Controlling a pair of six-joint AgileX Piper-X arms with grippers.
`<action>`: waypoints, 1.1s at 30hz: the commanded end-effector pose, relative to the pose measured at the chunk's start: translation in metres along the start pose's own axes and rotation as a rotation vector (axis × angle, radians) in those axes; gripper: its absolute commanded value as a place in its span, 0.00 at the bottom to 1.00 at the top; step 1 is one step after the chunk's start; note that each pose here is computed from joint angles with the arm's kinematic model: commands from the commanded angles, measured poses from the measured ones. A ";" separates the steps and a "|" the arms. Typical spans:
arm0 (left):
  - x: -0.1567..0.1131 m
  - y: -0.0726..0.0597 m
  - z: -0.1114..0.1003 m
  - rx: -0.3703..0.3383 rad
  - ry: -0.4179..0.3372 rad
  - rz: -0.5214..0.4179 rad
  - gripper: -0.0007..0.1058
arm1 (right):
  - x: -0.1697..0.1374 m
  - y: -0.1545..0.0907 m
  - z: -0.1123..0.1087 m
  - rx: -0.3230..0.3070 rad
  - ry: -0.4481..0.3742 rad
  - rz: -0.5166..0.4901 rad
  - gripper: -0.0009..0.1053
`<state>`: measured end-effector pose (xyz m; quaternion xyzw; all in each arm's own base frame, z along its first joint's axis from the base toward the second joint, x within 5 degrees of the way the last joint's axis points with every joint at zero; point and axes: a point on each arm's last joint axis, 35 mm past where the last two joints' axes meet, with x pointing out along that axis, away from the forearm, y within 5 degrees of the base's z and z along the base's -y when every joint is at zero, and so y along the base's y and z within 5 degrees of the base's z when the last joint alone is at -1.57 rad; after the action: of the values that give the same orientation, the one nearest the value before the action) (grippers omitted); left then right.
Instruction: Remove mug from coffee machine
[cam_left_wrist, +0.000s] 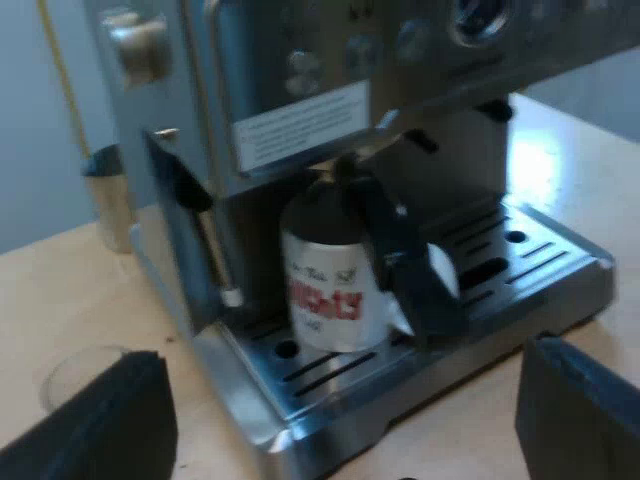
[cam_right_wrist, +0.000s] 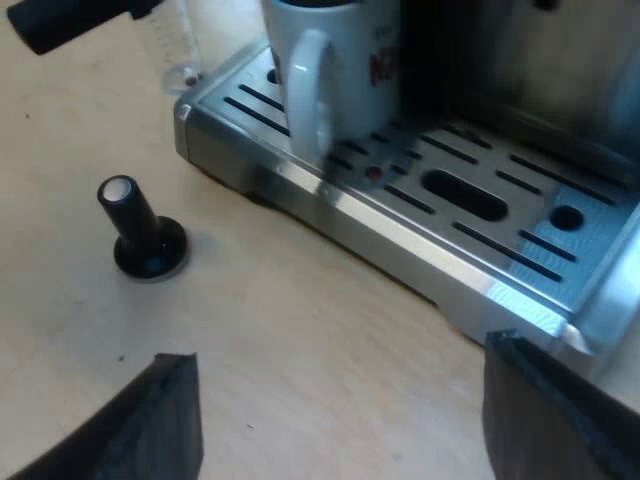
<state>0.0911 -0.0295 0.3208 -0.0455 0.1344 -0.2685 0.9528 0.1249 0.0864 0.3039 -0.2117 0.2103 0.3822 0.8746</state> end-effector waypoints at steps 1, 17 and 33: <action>0.006 0.000 -0.008 0.008 -0.005 -0.086 0.68 | 0.012 0.002 0.009 -0.025 -0.013 0.002 0.59; 0.029 0.012 -0.055 -0.064 0.049 -0.102 0.68 | 0.082 0.023 0.000 0.045 -0.051 -0.007 0.59; 0.030 0.012 -0.056 -0.064 0.050 -0.102 0.68 | 0.111 0.031 0.000 0.081 -0.075 -0.072 0.59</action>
<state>0.1057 -0.0351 0.2562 -0.0729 0.1714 -0.3079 0.9330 0.1702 0.1685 0.2381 -0.1725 0.1926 0.3490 0.9008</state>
